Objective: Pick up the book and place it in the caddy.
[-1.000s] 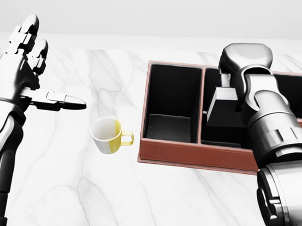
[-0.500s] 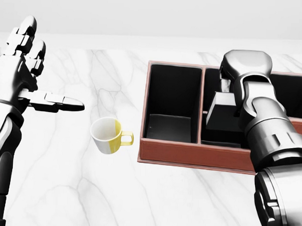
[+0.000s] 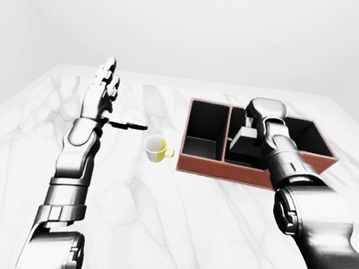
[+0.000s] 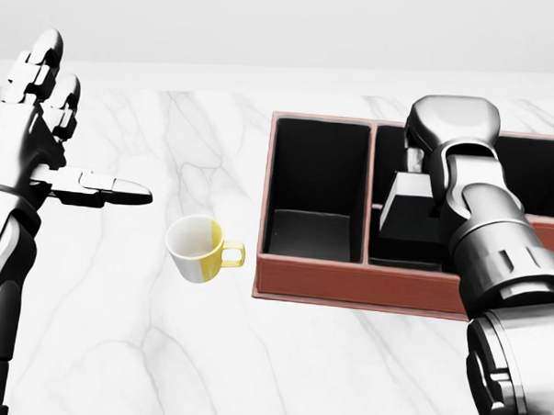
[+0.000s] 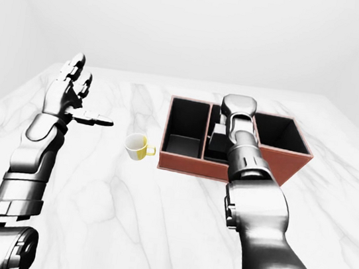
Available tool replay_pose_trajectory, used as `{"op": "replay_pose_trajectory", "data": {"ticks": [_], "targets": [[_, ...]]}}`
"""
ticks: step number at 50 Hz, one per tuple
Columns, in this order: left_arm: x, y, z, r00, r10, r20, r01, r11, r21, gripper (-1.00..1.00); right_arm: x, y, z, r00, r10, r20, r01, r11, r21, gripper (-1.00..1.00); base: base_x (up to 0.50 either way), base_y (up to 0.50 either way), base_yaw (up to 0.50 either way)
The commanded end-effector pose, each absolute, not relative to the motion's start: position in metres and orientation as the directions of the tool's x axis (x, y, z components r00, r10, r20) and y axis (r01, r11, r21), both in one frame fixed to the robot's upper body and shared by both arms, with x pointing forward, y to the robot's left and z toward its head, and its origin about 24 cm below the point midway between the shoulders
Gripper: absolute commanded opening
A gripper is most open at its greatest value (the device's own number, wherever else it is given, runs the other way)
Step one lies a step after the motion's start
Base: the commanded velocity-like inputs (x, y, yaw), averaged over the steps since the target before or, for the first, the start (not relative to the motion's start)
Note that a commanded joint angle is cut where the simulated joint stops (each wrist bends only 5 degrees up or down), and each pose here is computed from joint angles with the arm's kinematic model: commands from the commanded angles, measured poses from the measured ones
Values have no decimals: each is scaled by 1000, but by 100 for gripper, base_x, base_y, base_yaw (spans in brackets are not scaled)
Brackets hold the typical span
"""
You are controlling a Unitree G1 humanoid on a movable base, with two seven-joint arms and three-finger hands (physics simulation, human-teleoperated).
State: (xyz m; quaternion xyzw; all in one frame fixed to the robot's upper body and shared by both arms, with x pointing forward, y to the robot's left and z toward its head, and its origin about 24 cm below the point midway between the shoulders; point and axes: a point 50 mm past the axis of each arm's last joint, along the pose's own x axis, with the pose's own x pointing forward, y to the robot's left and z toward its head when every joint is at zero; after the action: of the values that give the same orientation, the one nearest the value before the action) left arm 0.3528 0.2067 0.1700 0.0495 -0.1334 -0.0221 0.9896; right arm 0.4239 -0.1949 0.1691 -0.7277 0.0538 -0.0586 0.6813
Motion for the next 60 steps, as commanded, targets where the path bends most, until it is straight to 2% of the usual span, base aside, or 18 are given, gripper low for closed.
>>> {"op": "replay_pose_trajectory", "data": {"ticks": [1, 31, 60], "targets": [[352, 208, 171, 962, -54, 267, 27, 994, 105, 100, 425, -192, 174, 988, -138, 67, 50, -126, -991, -100, 0, 0, 0], [344, 215, 166, 963, -29, 267, 2, 995, 103, 100, 419, -188, 150, 990, -127, 62, 47, -124, -991, -100, 0, 0, 0], [343, 219, 163, 966, -18, 258, -8, 995, 100, 100, 419, -189, 151, 986, -119, 113, 95, -148, -984, -100, 0, 0, 0]]}}
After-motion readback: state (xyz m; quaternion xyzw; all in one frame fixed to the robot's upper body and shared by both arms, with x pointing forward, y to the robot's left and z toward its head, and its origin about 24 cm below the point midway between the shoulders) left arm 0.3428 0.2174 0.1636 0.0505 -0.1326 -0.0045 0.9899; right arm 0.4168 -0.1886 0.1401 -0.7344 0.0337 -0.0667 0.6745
